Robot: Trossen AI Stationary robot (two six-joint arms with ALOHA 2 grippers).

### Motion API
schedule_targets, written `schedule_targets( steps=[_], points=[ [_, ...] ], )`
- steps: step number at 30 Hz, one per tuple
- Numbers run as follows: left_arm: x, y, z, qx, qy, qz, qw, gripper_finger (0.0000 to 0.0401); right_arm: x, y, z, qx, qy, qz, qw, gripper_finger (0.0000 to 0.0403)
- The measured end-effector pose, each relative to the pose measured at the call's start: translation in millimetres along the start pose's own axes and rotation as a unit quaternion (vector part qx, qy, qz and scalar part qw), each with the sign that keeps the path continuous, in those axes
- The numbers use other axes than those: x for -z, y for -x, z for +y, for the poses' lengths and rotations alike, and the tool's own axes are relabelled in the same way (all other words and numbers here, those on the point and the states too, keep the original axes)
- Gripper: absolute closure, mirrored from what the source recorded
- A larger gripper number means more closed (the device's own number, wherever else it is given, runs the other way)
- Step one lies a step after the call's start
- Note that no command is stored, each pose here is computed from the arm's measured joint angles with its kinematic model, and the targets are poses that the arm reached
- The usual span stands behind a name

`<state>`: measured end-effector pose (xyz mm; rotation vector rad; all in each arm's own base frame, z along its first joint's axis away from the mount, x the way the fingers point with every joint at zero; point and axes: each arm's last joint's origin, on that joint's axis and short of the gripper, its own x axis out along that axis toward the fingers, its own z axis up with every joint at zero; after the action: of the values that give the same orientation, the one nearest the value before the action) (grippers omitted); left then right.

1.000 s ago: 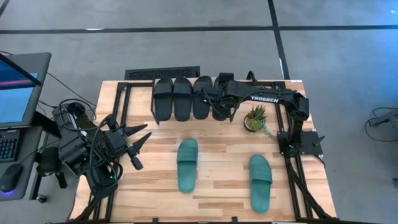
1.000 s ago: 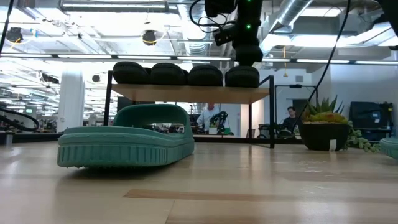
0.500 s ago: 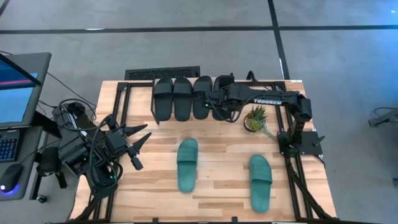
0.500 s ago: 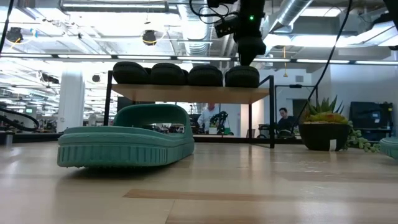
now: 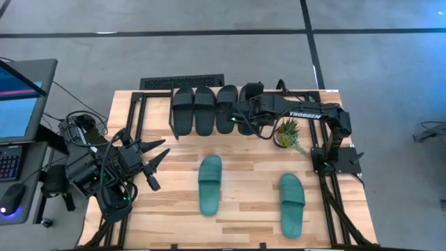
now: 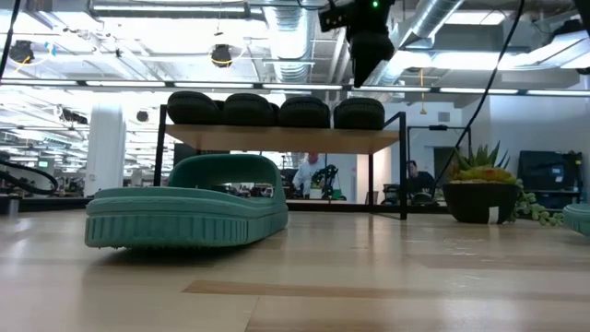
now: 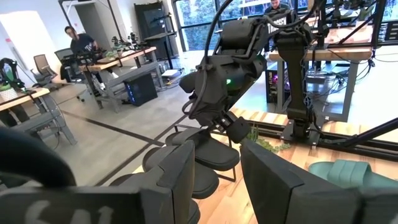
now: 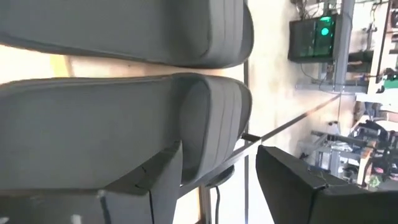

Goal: Pick and place slides into the shelf
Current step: Put the green slipper under the shelf

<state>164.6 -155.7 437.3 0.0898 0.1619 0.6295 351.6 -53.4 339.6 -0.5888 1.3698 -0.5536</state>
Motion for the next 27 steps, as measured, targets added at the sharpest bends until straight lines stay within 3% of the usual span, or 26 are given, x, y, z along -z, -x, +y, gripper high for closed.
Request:
schedule_targets(
  steps=[16,27],
  points=[
    [0,0,0,0.0,-0.007,0.0,1.0,0.0279,7,67,14,-0.005,-0.001,-0.036,0.999,0.0222],
    [0,0,0,0.003,-0.008,0.005,1.0,0.0279,22,125,41,-0.042,-0.025,-0.123,0.991,0.0227]
  ],
)
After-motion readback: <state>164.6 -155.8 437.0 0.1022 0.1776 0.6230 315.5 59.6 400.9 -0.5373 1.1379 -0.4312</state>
